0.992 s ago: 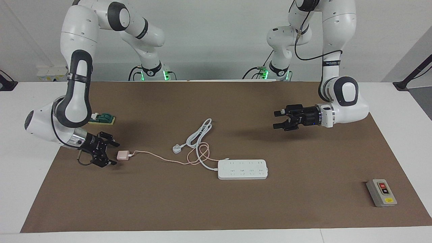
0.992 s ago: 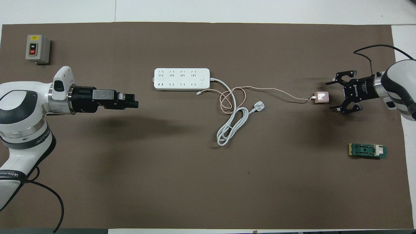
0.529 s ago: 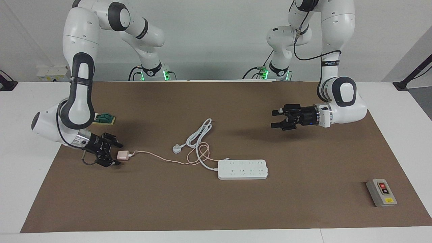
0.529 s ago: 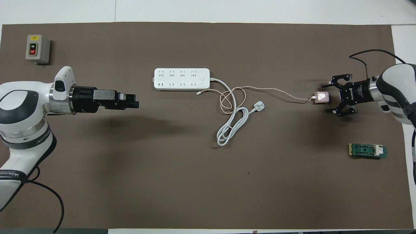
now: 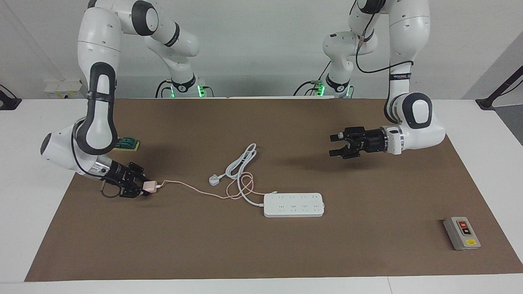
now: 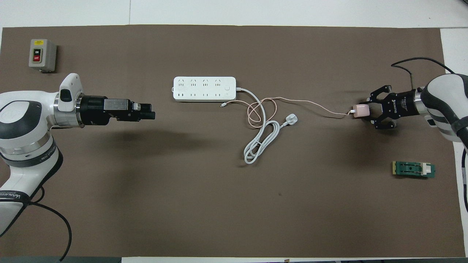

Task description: Plug charger into power strip

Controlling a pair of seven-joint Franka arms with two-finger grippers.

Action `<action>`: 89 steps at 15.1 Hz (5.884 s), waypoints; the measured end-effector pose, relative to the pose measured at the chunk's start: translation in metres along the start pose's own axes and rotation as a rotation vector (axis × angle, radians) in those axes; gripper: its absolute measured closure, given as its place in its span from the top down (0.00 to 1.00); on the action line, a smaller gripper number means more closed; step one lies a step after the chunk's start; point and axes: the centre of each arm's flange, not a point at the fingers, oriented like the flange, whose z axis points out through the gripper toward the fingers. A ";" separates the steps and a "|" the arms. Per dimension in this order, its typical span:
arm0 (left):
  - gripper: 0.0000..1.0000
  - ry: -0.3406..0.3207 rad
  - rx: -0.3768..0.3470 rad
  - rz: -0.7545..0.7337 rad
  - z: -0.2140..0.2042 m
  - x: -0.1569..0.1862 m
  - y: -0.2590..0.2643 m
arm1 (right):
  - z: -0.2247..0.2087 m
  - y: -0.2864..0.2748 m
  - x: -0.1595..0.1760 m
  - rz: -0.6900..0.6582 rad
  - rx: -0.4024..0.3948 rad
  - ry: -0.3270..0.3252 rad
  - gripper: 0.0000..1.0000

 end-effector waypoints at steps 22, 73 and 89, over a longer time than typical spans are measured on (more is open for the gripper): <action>1.00 0.006 -0.098 0.001 0.038 0.009 0.013 | 0.000 -0.079 -0.386 0.033 -0.080 -0.044 0.51; 0.32 -0.038 -0.009 -0.012 0.127 0.015 0.052 | 0.062 -0.062 -0.499 0.201 -0.047 -0.023 1.00; 0.32 -0.315 0.779 0.466 0.125 0.018 0.127 | -0.051 -0.091 -0.390 -0.092 0.015 0.141 1.00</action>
